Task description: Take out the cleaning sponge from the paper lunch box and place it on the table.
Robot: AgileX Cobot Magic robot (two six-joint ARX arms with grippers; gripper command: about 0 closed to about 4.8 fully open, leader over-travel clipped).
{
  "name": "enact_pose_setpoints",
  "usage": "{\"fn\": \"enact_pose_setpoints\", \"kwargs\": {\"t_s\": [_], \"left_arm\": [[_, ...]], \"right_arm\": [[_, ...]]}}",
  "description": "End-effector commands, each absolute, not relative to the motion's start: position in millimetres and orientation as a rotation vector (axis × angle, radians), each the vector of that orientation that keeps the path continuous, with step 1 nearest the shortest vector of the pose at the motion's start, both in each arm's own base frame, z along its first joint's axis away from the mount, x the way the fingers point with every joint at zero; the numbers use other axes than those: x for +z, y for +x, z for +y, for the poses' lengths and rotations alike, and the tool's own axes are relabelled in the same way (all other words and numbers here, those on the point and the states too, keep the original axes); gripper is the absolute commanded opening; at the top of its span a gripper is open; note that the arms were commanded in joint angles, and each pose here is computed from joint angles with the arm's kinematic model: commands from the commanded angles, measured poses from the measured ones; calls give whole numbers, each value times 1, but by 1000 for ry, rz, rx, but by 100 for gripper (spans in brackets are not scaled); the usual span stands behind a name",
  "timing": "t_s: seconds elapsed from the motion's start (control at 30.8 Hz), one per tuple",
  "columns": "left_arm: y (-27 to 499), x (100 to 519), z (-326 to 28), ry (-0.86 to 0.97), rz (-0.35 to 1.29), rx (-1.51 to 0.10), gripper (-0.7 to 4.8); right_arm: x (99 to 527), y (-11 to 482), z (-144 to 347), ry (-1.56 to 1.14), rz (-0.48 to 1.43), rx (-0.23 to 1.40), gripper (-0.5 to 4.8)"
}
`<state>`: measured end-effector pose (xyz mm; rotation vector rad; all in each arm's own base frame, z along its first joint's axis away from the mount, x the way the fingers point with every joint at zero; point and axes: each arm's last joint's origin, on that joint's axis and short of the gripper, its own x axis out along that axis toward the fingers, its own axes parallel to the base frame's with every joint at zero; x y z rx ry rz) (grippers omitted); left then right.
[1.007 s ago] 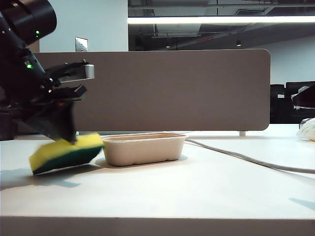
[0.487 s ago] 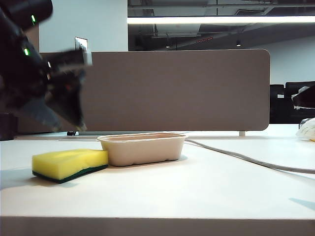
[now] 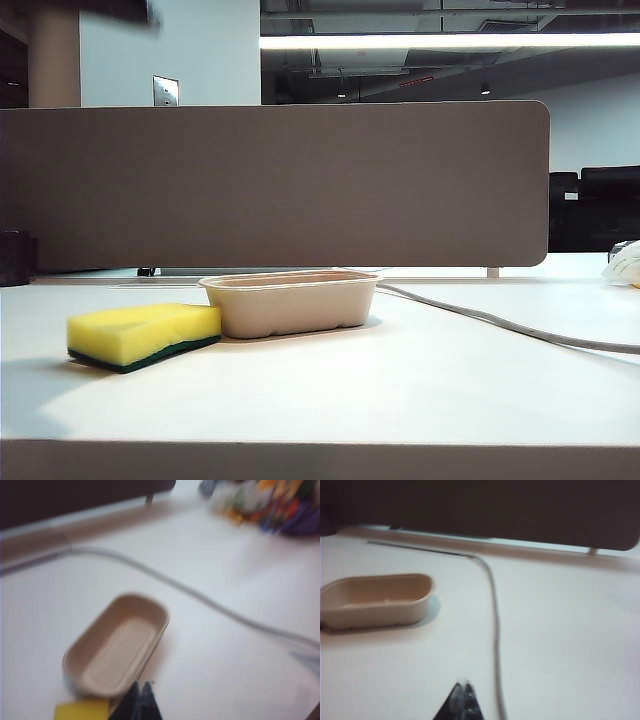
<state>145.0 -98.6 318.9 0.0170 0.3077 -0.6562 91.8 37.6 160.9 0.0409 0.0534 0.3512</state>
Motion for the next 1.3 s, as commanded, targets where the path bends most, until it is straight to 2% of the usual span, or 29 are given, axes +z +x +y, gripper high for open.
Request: {"fn": "enact_pose_setpoints", "kwargs": {"t_s": [0.03,0.29,0.52,0.97,1.2,1.3], "left_arm": [[125,334,-101,-21,189,-624,-6],[92,343,-108,9,110,-628,-6],[90,337,-111,41,166,-683,-5],[90,336,-111,47,176,-682,-5],[93,336,-108,44,176,-660,-5],[95,337,-102,28,180,-702,-5]], "right_arm": [[166,93,30,53,0,279,-5],[165,95,21,51,6,178,-5],[165,96,17,51,5,141,-5],[165,97,-5,52,0,-90,-5],[165,97,-5,52,0,-89,-5],[165,97,-5,52,-1,-89,-5]]}}
